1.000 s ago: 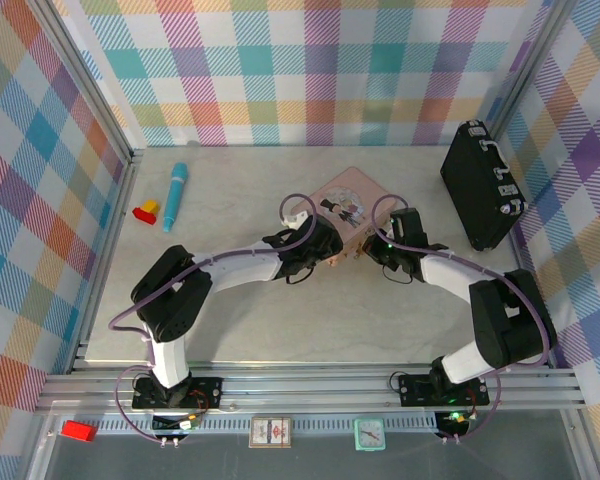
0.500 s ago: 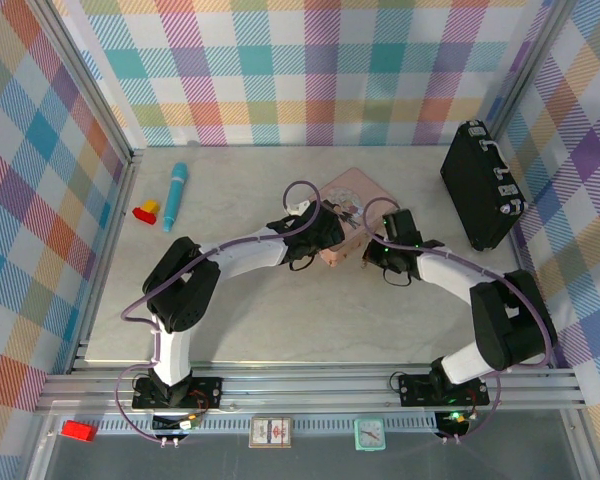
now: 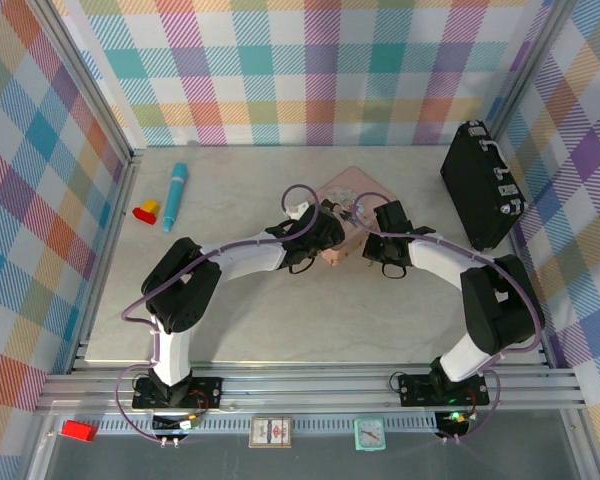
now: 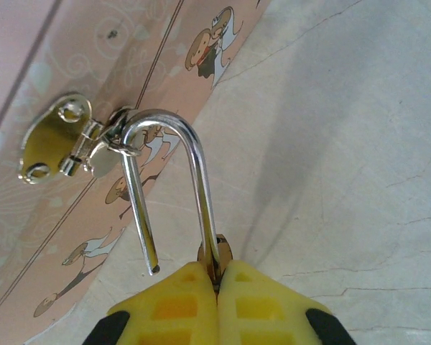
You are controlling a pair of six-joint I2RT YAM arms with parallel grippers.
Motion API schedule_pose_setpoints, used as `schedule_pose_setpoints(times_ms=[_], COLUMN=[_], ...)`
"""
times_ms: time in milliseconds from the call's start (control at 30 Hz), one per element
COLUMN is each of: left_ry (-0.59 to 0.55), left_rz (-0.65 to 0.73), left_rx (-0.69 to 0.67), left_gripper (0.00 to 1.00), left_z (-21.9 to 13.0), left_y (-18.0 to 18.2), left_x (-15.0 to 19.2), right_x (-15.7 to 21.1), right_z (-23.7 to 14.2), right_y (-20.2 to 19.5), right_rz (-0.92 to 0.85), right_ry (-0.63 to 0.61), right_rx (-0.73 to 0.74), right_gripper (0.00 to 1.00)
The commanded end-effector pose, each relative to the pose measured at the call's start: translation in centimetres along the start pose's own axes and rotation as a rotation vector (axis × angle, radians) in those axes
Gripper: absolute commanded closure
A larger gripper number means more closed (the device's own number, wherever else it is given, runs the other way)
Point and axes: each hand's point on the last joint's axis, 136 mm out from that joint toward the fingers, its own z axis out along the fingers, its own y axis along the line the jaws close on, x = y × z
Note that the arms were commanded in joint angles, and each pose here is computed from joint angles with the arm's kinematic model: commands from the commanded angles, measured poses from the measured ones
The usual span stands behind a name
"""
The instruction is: Unlock the padlock with the key
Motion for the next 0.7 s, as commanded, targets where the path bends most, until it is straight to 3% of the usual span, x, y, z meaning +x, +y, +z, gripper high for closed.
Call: schedule_pose_setpoints(times_ms=[0, 267, 667], left_ry=[0.129, 0.136, 0.114], left_rz=[0.071, 0.056, 0.045], left_rx=[-0.24, -0.237, -0.214], left_gripper=[0.09, 0.1, 0.1], left_z=[1.1, 1.2, 1.3], left_y=[7.5, 7.4, 6.8], left_x=[4.3, 5.1, 4.8], right_x=[-2.4, -1.4, -3.1], right_z=[-1.0, -1.3, -1.2], right_y=[0.8, 1.9, 2.3], right_rz=[0.041, 0.199, 0.382], right_ry=[-0.087, -0.104, -0.178], right_rx=[-0.022, -0.086, -0.093], right_gripper=[1.0, 1.0, 1.0])
